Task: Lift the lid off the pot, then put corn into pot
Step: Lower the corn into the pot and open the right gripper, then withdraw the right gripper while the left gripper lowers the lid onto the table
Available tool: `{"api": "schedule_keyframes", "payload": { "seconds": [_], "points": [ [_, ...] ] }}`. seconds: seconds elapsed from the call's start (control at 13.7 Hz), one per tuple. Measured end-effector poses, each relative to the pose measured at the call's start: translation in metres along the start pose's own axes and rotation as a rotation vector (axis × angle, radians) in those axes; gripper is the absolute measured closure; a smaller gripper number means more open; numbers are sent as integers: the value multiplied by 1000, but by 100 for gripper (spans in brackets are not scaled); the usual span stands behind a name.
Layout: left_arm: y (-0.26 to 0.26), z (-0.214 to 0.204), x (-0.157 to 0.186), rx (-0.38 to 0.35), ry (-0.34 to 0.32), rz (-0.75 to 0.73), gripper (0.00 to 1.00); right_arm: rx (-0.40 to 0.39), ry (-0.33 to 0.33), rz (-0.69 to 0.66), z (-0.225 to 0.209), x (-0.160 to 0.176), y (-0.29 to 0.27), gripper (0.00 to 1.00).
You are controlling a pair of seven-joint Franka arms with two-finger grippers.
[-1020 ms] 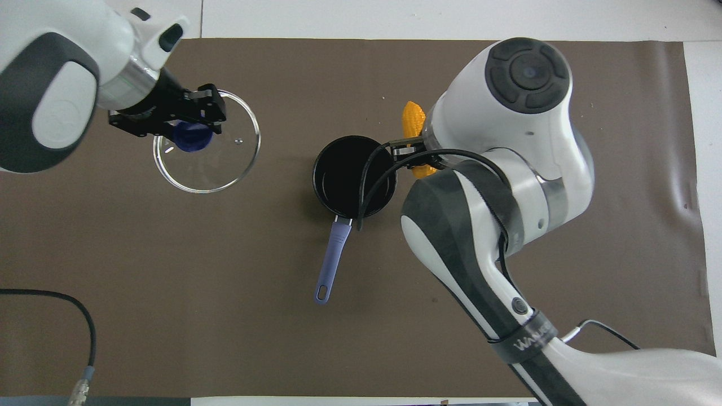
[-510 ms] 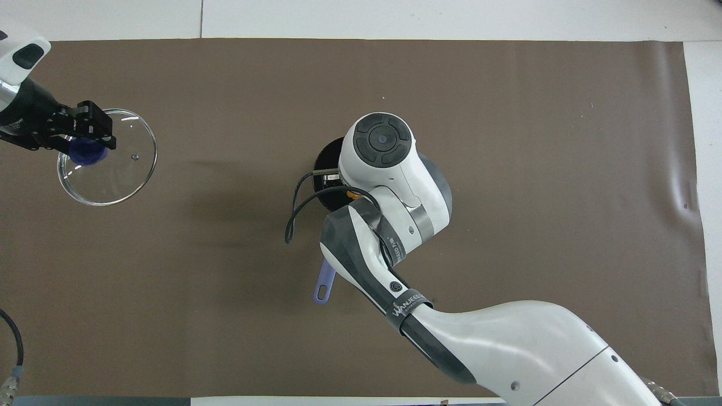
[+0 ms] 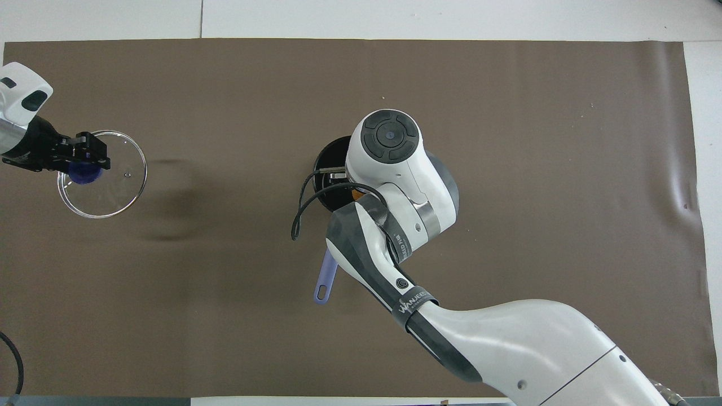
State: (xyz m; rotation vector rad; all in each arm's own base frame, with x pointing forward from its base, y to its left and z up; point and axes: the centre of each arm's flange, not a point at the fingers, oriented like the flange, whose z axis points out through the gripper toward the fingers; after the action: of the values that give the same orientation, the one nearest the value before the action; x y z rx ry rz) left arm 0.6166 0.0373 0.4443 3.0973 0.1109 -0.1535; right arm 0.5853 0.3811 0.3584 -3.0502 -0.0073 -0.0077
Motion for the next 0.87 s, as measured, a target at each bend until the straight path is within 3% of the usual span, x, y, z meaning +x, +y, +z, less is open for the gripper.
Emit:
{"api": "schedule_keyframes", "payload": {
  "seconds": [0.15, 0.22, 0.51, 0.66, 0.87],
  "points": [
    [-11, 27, -2, 0, 12, -11, 33, -5, -8, 1, -14, 1, 0, 5],
    [-17, 37, -3, 0, 18, -17, 33, -6, -6, 3, -21, 2, 2, 0],
    [-25, 63, -6, 1, 42, -12, 33, -75, 36, 24, -78, 29, 63, 0],
    [-25, 77, -8, 4, 57, 47, 33, -114, 33, -7, -132, 40, 123, 0],
    [-28, 86, -9, 7, 61, 109, 33, -130, 6, -15, -226, 25, 205, 0]
  ]
}}
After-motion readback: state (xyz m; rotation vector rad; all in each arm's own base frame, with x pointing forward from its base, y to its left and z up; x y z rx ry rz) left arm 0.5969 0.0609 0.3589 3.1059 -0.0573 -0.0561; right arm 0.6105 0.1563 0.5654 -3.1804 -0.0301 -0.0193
